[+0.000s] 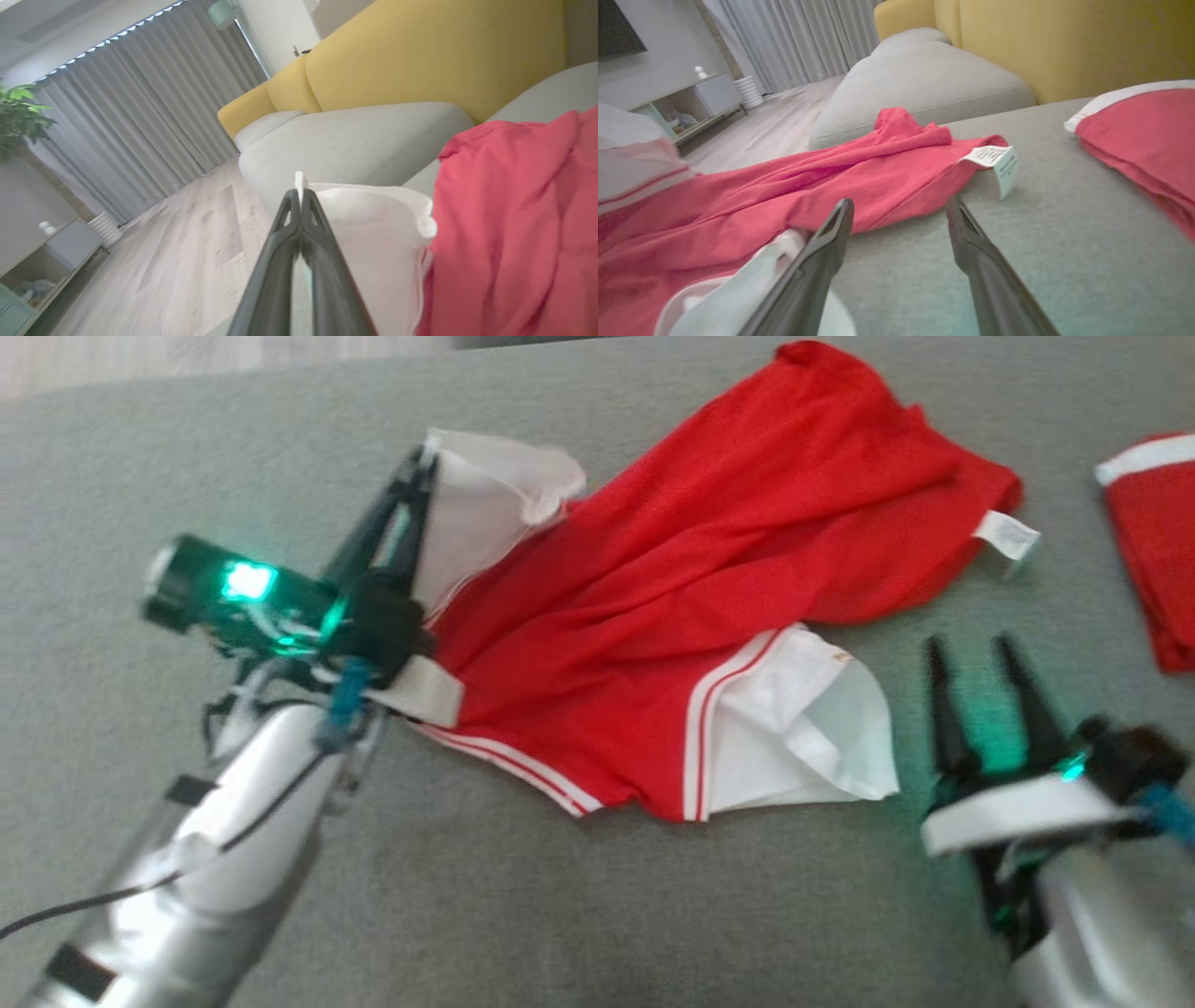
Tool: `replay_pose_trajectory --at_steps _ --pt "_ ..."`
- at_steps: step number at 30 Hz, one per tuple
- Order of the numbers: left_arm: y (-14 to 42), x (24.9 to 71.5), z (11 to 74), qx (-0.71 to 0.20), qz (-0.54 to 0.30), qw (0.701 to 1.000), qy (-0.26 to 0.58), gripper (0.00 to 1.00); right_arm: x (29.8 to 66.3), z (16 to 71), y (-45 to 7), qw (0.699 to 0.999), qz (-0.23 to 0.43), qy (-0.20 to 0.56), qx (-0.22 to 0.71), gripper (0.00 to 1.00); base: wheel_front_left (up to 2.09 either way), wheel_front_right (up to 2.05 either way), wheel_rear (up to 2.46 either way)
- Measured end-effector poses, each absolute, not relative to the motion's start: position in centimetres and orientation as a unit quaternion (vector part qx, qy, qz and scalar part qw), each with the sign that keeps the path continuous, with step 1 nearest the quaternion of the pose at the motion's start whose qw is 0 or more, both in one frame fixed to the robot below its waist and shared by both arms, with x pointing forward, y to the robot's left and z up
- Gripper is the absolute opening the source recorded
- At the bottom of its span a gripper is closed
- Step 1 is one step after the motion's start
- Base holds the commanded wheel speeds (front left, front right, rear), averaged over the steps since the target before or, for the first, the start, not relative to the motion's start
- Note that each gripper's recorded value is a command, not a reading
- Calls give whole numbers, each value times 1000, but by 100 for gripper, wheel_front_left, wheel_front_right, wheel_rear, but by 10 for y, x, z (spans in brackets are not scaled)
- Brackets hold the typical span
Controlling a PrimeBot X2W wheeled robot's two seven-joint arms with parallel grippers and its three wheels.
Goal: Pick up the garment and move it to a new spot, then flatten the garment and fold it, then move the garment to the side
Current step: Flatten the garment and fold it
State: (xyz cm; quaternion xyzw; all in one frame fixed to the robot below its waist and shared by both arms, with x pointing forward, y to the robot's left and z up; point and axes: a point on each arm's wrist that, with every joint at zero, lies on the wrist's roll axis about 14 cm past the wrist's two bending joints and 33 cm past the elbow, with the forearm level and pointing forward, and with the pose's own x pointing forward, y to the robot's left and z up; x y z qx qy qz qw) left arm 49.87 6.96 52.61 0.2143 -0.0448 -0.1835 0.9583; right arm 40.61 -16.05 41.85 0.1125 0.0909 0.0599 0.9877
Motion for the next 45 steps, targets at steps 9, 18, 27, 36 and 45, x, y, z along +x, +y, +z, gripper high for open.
replay_pose_trajectory --at_steps 9,18,27,36,45 --pt "119 501 523 216 -139 966 -35 0 467 388 -184 980 28 155 122 100 0 0 0" --pt "122 500 516 205 -139 968 -28 0 491 368 -169 962 41 232 140 0 0 0 0" --pt "129 497 537 204 -127 969 -61 0 450 378 -185 972 29 193 134 0 0 0 0" --pt "112 470 538 163 -155 972 -61 0 305 359 -237 959 -42 249 129 0 0 0 0" --pt "107 452 541 136 -157 977 -48 0 272 418 -238 962 -29 262 71 100 0 0 0"
